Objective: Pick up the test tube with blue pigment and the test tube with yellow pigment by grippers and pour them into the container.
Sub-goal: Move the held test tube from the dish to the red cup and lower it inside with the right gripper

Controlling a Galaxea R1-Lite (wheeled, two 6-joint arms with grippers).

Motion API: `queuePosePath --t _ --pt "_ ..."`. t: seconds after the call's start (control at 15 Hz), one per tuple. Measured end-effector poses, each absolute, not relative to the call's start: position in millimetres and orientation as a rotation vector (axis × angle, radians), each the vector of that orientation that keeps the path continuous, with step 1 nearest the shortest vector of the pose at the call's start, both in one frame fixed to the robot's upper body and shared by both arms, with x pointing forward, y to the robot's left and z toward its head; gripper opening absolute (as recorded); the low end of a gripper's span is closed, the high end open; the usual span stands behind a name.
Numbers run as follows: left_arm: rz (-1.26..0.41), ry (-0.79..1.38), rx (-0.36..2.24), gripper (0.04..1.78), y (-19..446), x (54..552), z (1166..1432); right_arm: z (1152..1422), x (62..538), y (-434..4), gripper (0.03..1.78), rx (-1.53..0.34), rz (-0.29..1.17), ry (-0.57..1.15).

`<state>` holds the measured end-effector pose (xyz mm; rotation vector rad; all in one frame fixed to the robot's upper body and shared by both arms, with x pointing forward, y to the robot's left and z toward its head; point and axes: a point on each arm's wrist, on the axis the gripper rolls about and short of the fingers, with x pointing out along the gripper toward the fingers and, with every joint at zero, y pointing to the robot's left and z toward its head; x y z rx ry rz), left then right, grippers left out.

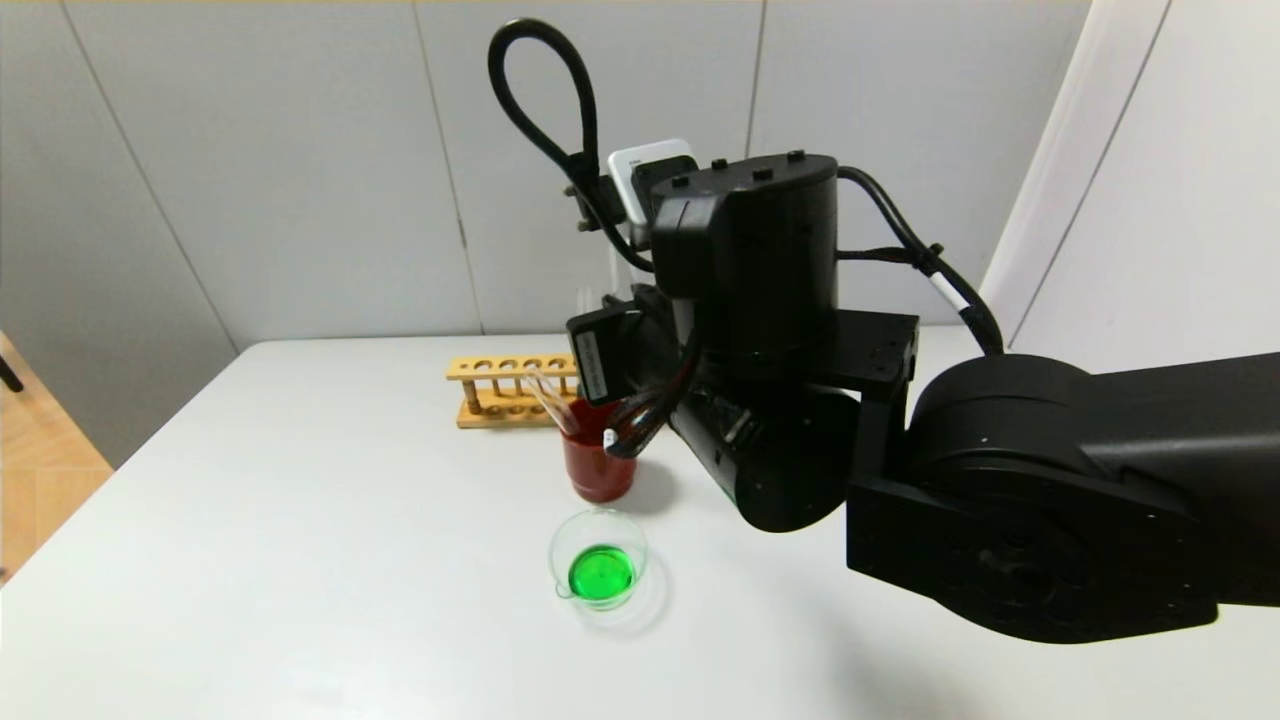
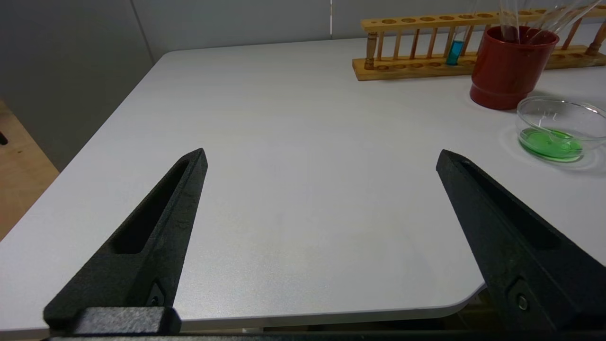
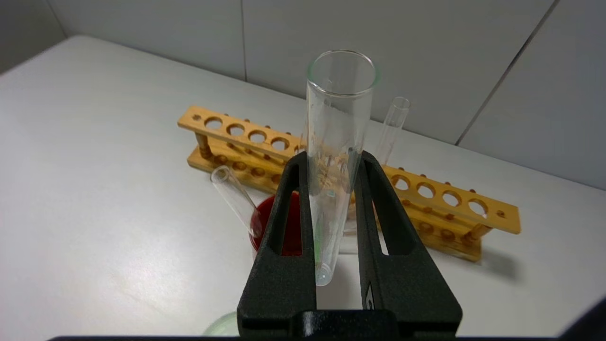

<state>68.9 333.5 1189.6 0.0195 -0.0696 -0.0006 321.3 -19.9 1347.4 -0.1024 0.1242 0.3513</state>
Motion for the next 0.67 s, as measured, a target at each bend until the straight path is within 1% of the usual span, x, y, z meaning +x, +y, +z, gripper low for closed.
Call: queuePosePath --t 0.2,0.53,0.67 --pt "-0.001 -0.069 0.02 1.71 333.5 68.9 1189.5 1344.0 323.8 -16.5 0.27 -0.059 0.384 0.139" --pt "-0.001 -0.069 0.02 1.71 333.5 68.9 1189.5 1334.5 336.0 -15.4 0.27 -0.059 0.431 0.164" --pt "-0.001 -0.069 0.02 1.71 333.5 68.9 1189.5 1328.0 343.7 -14.2 0.27 -0.059 0.426 0.176"
